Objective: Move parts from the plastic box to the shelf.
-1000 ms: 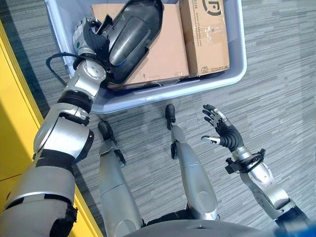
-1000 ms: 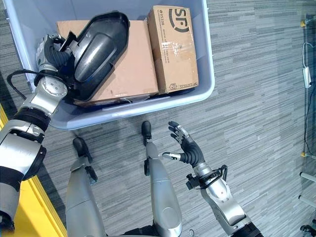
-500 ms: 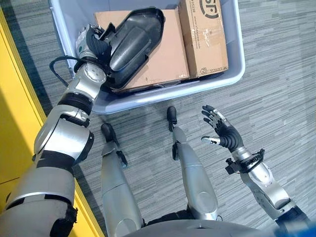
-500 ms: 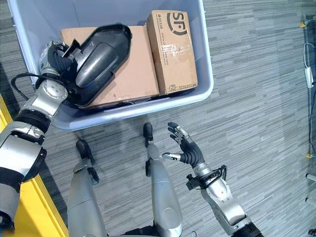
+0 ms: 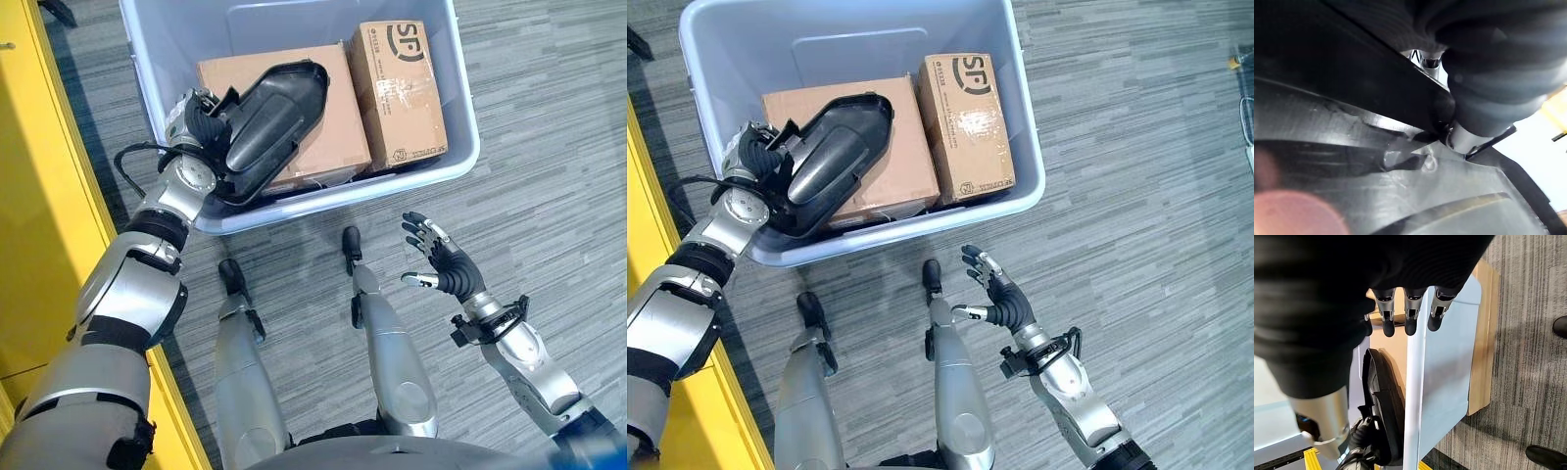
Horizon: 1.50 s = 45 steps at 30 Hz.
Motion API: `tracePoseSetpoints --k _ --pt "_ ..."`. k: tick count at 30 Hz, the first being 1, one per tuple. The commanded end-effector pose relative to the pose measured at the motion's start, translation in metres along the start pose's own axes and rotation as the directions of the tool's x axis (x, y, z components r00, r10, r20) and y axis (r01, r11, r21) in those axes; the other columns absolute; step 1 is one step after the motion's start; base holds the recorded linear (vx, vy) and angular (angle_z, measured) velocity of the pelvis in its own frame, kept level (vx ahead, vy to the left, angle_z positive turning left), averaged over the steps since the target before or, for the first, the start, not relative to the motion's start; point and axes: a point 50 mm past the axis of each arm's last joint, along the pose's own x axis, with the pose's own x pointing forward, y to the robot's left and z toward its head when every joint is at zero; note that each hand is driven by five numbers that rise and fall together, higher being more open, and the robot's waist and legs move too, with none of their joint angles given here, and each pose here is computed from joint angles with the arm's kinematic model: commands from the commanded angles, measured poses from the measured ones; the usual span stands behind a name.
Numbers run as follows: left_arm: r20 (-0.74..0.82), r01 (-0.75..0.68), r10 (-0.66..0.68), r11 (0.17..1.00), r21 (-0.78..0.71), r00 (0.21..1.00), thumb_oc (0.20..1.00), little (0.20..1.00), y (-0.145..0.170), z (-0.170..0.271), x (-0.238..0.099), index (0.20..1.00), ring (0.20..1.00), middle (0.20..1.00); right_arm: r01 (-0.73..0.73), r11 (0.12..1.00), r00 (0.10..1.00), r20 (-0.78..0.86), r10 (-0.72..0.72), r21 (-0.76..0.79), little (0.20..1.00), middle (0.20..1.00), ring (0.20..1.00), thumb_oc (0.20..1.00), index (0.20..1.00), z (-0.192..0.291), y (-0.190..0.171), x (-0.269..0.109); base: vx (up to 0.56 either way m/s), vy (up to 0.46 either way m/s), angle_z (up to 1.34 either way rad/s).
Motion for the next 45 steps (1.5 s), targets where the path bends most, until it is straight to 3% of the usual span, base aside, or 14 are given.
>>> tracePoseSetpoints --k 1,7,11,19,26,30,38,42,45 --pt "0.033 -0.246 0.251 0.964 -0.102 0.967 0.200 0.200 0.055 -0.008 -0.003 0.200 0.200 0.200 0.055 0.998 0.995 0.084 -0.051 -0.043 1.000 1.000 1.000 1.000 1.000 0.016 -0.013 -0.001 0.01 -0.003 0.09" --pt "0.185 -0.248 0.284 0.949 -0.195 0.941 0.200 0.200 0.054 0.013 -0.025 0.200 0.200 0.200 0.096 0.993 0.993 0.077 -0.090 -0.070 1.000 1.000 1.000 1.000 1.000 0.015 -0.020 0.000 0.02 0.000 0.08" --pt "0.258 -0.249 0.286 0.954 -0.169 0.923 0.200 0.200 0.052 0.017 -0.039 0.200 0.200 0.200 0.113 0.990 0.991 0.085 -0.106 -0.084 1.000 1.000 1.000 1.000 1.000 0.017 -0.023 0.002 0.03 0.000 0.13" --pt "0.304 -0.152 0.238 0.948 -0.281 0.923 0.200 0.200 0.039 0.017 -0.071 0.200 0.200 0.200 0.137 0.987 0.989 0.060 -0.132 -0.088 1.000 1.000 1.000 1.000 1.000 0.013 -0.028 -0.003 0.04 -0.010 0.02" --pt "0.197 0.022 0.106 0.830 -0.558 0.975 0.200 0.200 0.018 -0.010 -0.125 0.200 0.200 0.200 0.166 0.982 0.986 0.019 -0.164 -0.091 1.000 1.000 1.000 1.000 1.000 0.006 -0.032 -0.007 0.06 -0.041 -0.01" --pt "0.136 0.074 0.015 0.777 -0.625 0.991 0.200 0.200 0.013 -0.028 -0.149 0.200 0.200 0.200 0.148 0.978 0.989 0.006 -0.149 -0.146 1.000 1.000 1.000 1.000 1.000 0.004 -0.032 -0.009 0.05 -0.089 0.09" --pt "0.030 0.061 -0.054 0.758 -0.649 0.998 0.200 0.200 0.021 -0.052 -0.189 0.200 0.200 0.200 0.094 0.994 0.994 -0.043 -0.097 -0.061 1.000 1.000 1.000 1.000 1.000 -0.005 -0.024 -0.010 0.03 -0.154 0.20" --pt "-0.028 0.114 -0.188 0.699 -0.706 0.982 0.200 0.200 0.000 -0.062 -0.214 0.200 0.200 0.200 0.074 0.997 0.996 -0.054 -0.075 -0.021 1.000 1.000 1.000 1.000 1.000 -0.008 -0.023 -0.003 -0.14 -0.328 0.68" --pt "-0.026 0.155 -0.233 0.721 -0.675 0.972 0.200 0.200 -0.008 -0.064 -0.217 0.200 0.200 0.200 0.097 0.994 0.994 -0.045 -0.100 -0.048 1.000 1.000 1.000 1.000 1.000 -0.006 -0.028 -0.002 -0.16 -0.125 1.30"
